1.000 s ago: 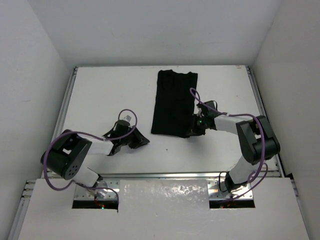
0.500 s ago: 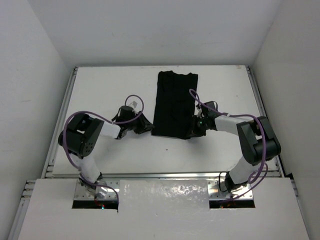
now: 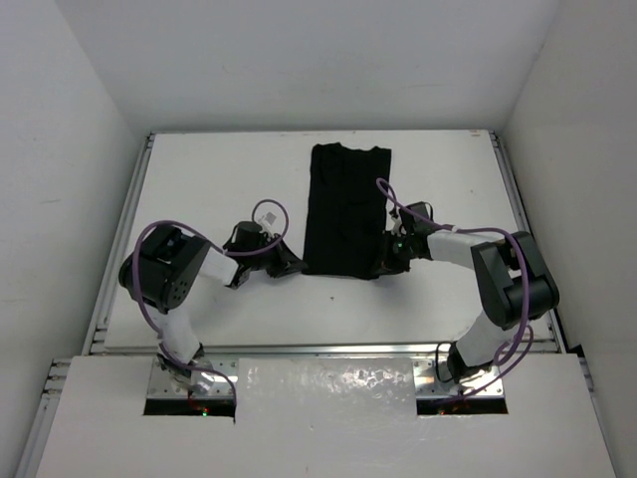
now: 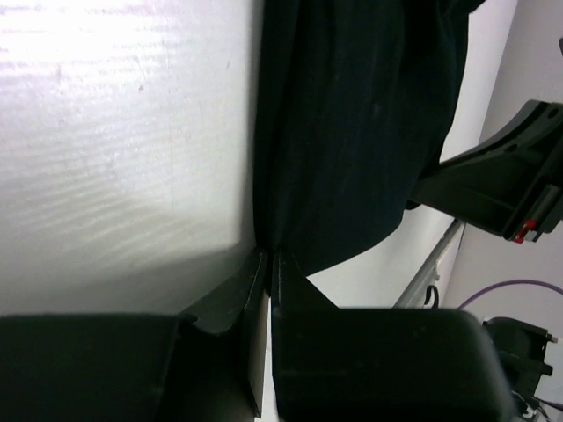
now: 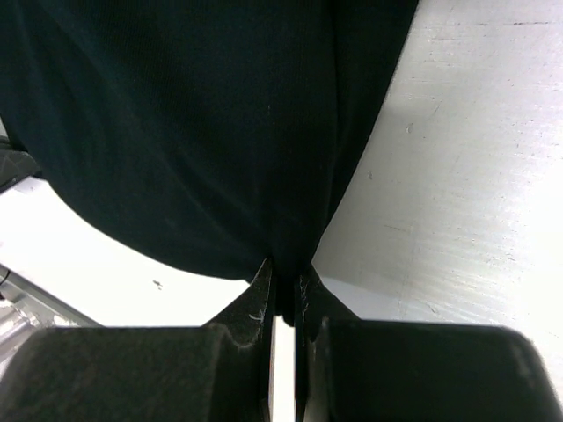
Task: Fold and stack the t-shirts
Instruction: Grab one side of the 2/3 rectangular tshirt with both arms, then fold the long partially folded tshirt into a neat square
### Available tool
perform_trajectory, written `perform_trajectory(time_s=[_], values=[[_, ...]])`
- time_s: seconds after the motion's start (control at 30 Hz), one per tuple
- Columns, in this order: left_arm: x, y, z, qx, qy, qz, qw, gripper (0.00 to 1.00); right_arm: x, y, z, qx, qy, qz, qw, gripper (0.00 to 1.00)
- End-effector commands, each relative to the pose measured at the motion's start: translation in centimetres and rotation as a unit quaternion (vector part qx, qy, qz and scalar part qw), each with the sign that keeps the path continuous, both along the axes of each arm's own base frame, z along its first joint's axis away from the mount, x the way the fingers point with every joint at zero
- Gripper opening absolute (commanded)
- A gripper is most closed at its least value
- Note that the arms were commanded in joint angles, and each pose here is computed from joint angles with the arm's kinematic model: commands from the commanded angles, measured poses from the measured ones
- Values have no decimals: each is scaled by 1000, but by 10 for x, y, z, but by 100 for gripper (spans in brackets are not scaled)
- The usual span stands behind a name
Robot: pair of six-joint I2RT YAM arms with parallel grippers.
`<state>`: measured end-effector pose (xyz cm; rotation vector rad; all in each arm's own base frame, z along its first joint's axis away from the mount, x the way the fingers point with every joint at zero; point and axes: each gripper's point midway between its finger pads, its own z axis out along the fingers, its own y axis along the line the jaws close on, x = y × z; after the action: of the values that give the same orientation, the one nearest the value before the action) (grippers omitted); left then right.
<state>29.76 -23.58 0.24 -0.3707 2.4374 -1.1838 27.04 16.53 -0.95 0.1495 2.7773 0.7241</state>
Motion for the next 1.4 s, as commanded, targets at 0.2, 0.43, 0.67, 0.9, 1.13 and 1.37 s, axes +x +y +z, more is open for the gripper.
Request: perform_trajectory(time_s=[0.2, 0.43, 0.67, 0.9, 1.13, 1.37], values=[[-56, 3, 11, -8, 11, -14, 1000, 0, -36, -4, 15, 6, -12, -1, 1000, 0], [-98, 6, 54, -53, -13, 17, 998, 0, -64, 9, 61, 73, -63, -8, 995, 0], [-56, 15, 129, -39, -89, 87, 991, 0, -44, 15, 122, 100, -128, -21, 987, 0], [1, 3, 155, -35, -93, 87, 991, 0, 12, 18, 145, 71, -153, -33, 985, 0], [56, 22, 167, -50, -96, 122, 987, 0, 66, 18, 156, 61, -153, -47, 985, 0], [103, 17, 172, -62, -96, 115, 987, 0, 111, 21, 163, 70, -149, -47, 985, 0]])
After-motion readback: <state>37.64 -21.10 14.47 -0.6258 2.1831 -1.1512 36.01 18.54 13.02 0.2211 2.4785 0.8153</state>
